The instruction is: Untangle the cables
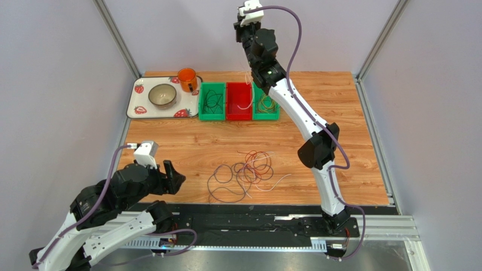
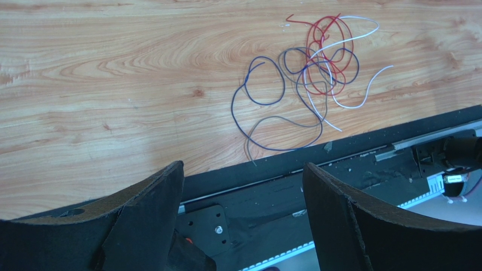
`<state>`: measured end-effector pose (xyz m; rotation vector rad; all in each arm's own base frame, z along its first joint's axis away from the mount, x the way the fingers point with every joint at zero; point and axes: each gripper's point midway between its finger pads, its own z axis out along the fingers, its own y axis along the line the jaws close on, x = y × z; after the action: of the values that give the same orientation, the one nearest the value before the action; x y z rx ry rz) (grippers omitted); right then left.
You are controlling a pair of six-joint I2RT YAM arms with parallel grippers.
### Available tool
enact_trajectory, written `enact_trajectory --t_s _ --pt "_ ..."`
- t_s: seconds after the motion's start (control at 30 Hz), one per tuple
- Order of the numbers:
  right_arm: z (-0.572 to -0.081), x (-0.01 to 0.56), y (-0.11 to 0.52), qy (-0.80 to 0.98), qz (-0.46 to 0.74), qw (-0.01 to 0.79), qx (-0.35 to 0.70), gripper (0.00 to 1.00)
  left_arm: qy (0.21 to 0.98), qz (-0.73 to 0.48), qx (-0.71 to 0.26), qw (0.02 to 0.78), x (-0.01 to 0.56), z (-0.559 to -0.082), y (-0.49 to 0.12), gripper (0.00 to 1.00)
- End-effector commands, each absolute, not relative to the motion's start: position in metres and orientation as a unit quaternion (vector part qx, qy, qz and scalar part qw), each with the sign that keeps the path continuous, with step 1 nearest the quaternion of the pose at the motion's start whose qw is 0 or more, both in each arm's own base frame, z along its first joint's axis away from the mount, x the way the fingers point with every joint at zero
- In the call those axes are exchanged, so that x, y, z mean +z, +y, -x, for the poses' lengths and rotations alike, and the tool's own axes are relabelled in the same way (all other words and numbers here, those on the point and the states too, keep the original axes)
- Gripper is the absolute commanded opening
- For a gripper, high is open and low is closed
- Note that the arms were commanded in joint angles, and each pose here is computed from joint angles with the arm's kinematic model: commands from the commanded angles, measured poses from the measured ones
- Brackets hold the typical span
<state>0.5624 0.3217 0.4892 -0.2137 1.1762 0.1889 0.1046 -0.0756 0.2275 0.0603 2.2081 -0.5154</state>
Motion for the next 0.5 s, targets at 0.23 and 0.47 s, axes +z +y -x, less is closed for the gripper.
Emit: enact_trajectory --t_s 0.23,0.47 --pt "-0.582 0.455 0.309 0.533 0.067 0.833 0.136 0.00 0.877 -0.013 -0.212 0.431 0.231 -0.107 -0.076 0.85" --pt "-0.581 0.477 0.317 0.521 0.065 0.835 0.168 0.00 0.876 -0.008 -0.211 0.433 0.232 -0.107 -0.074 0.85"
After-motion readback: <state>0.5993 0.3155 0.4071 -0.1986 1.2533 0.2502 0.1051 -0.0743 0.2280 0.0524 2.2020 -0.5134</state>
